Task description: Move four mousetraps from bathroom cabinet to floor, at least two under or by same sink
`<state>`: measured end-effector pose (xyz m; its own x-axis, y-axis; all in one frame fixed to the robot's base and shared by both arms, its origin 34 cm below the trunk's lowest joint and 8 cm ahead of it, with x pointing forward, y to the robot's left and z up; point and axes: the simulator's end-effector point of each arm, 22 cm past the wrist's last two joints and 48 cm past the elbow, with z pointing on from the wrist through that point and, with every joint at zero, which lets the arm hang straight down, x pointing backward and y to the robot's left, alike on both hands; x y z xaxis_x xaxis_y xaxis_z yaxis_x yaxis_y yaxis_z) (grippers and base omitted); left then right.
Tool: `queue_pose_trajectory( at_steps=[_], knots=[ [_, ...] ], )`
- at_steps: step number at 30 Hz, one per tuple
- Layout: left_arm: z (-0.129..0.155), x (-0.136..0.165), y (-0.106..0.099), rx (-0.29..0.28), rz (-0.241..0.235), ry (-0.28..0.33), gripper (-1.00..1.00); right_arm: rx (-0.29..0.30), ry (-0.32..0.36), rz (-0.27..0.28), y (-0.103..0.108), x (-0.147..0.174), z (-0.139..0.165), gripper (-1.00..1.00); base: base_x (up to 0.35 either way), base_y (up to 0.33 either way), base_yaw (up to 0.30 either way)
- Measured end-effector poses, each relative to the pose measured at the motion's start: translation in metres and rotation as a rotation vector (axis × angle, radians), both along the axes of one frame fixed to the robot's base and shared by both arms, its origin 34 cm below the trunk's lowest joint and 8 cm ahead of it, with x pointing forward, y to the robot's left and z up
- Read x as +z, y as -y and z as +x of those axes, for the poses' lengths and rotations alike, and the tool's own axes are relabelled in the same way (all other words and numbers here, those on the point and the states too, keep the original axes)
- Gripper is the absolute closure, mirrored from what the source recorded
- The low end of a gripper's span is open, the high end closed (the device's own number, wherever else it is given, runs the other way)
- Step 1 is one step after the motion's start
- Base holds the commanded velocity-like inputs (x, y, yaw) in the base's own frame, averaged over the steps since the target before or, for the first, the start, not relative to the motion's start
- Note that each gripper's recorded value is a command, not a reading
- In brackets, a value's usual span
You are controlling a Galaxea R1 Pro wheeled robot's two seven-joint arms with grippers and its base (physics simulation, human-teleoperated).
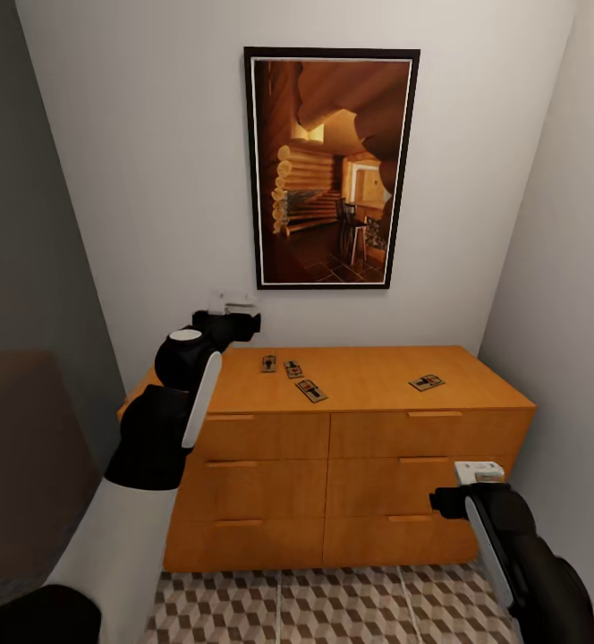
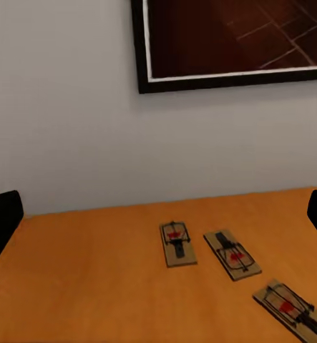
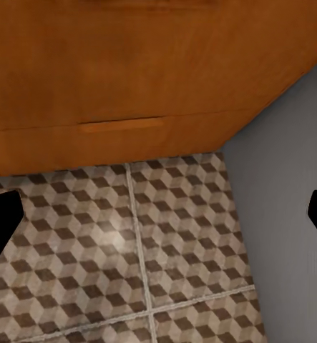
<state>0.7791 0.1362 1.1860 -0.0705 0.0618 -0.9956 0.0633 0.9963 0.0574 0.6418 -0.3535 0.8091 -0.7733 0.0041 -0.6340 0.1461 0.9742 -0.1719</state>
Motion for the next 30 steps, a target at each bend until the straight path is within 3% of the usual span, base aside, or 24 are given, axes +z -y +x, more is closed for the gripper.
queue_pose_trajectory(
  at_steps=[5, 13, 30],
  knots=[
    [0.006, 0.017, -0.01, 0.04, 0.009, 0.016, -1.0, -0.003, 0.059, -0.003, 0.001, 0.03, 0.023, -1.0, 0.0, 0.0, 0.0],
    [0.01, 0.021, -0.013, 0.049, 0.013, 0.01, -1.0, -0.004, 0.131, -0.005, 0.001, 0.068, 0.05, -1.0, 0.0, 0.0, 0.0],
    [0.031, -0.026, -0.039, 0.1, -0.001, -0.114, -1.0, -0.004, 0.213, -0.006, 0.001, 0.113, 0.077, -1.0, 0.0, 0.0, 0.0]
  ],
)
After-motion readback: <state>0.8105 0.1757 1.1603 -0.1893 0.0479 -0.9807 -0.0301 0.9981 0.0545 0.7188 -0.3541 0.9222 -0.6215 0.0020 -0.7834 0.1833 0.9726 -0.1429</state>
